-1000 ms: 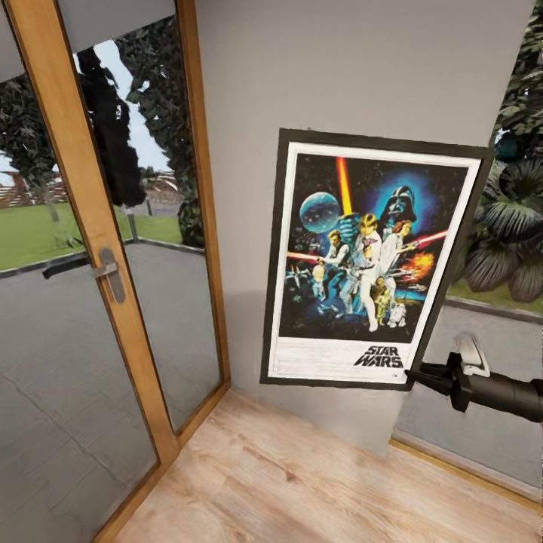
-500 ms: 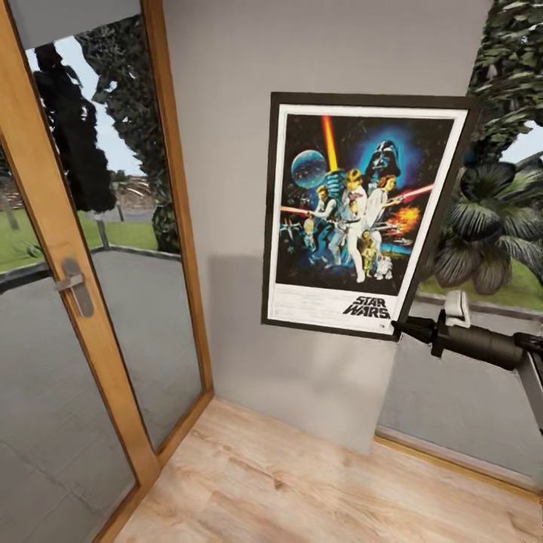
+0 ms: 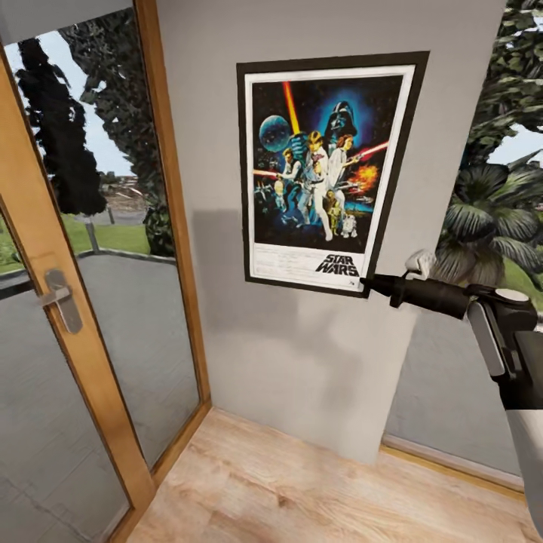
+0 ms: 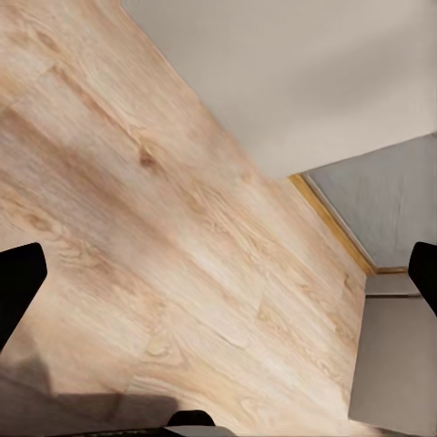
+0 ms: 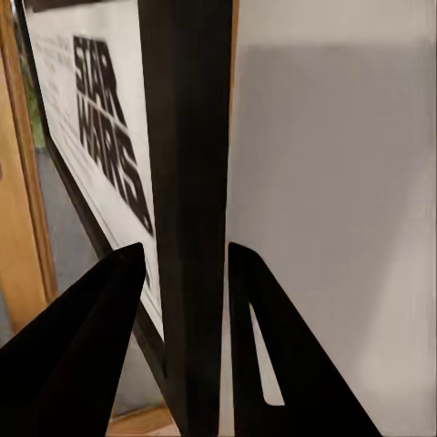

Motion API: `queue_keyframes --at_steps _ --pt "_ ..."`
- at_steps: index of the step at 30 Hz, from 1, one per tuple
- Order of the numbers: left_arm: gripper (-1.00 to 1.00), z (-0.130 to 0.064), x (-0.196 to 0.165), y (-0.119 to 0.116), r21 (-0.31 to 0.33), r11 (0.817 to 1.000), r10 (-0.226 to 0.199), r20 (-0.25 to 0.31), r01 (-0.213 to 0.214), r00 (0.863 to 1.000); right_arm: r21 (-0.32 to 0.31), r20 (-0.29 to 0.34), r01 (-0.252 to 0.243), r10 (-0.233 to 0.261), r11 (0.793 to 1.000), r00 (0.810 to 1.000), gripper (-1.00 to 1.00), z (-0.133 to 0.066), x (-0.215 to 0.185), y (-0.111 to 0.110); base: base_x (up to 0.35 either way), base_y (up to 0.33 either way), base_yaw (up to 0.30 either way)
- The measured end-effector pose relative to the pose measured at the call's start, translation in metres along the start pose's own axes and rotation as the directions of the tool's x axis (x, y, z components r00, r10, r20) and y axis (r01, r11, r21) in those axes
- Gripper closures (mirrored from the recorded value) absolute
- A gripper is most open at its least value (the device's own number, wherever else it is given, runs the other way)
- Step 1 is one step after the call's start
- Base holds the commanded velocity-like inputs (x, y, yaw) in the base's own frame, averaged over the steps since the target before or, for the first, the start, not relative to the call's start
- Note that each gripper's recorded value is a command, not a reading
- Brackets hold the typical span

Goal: Pick up the poster from the kitchen countertop and hang it on one of the wall nails in the kitchen.

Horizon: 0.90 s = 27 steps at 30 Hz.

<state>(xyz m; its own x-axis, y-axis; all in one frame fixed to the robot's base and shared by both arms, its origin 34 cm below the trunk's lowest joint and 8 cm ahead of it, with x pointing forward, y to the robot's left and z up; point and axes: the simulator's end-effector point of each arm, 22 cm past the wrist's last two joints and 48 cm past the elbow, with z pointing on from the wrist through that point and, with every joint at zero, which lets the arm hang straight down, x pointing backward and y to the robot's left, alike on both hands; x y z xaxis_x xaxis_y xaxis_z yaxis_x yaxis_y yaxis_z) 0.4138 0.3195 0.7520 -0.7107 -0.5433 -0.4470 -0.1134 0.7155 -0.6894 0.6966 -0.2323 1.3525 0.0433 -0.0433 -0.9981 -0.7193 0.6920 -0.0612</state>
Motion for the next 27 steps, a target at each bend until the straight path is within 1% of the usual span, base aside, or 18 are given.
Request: queue_keyframes --at_steps 4,5,6,7,9,12,18,22,27 --pt "-1.00 0.000 0.000 0.000 0.000 1.000 0.000 0.000 0.000 1.000 0.004 0.017 -0.007 0.007 1.000 1.000 1.00 0.012 -0.006 0.004 0.116 0.001 -0.007" --pt "-1.00 0.000 0.000 0.000 0.000 1.000 0.000 0.000 0.000 1.000 0.012 0.030 -0.006 0.005 1.000 1.000 1.00 0.018 -0.014 0.004 0.094 0.000 -0.001" --pt "-1.00 0.000 0.000 0.000 0.001 1.000 0.000 0.000 0.000 1.000 0.014 0.048 -0.027 0.027 1.000 0.999 1.00 0.031 -0.023 0.009 0.140 0.000 -0.001" --pt "-1.00 0.000 0.000 0.000 0.001 1.000 0.000 0.000 0.000 1.000 0.012 0.048 -0.034 0.034 0.999 0.998 1.00 0.034 -0.024 0.011 0.177 0.000 0.000" --pt "-1.00 0.000 0.000 0.000 0.002 1.000 0.000 0.000 0.000 1.000 0.002 0.048 -0.065 0.065 0.998 0.997 1.00 0.044 -0.025 0.018 0.073 0.000 0.000" --pt "-1.00 0.000 -0.001 0.000 0.002 1.000 0.001 0.000 -0.001 1.000 -0.003 0.048 -0.076 0.076 0.997 0.996 1.00 0.047 -0.025 0.021 0.048 0.000 0.000" --pt "-1.00 0.000 0.000 0.000 0.003 1.000 0.001 0.000 -0.001 1.000 -0.006 0.047 -0.079 0.079 0.997 0.996 1.00 0.048 -0.025 0.022 0.134 0.000 0.000" --pt "-1.00 0.000 -0.001 0.000 0.001 1.000 0.001 0.000 -0.001 1.000 -0.028 0.024 -0.067 0.068 0.997 0.997 1.00 0.055 -0.019 0.032 0.053 0.000 0.000" --pt "-1.00 -0.001 -0.001 0.000 0.002 1.000 0.001 0.001 -0.001 1.000 -0.035 0.014 -0.062 0.063 0.997 0.998 1.00 0.058 -0.017 0.036 0.189 0.000 0.000"
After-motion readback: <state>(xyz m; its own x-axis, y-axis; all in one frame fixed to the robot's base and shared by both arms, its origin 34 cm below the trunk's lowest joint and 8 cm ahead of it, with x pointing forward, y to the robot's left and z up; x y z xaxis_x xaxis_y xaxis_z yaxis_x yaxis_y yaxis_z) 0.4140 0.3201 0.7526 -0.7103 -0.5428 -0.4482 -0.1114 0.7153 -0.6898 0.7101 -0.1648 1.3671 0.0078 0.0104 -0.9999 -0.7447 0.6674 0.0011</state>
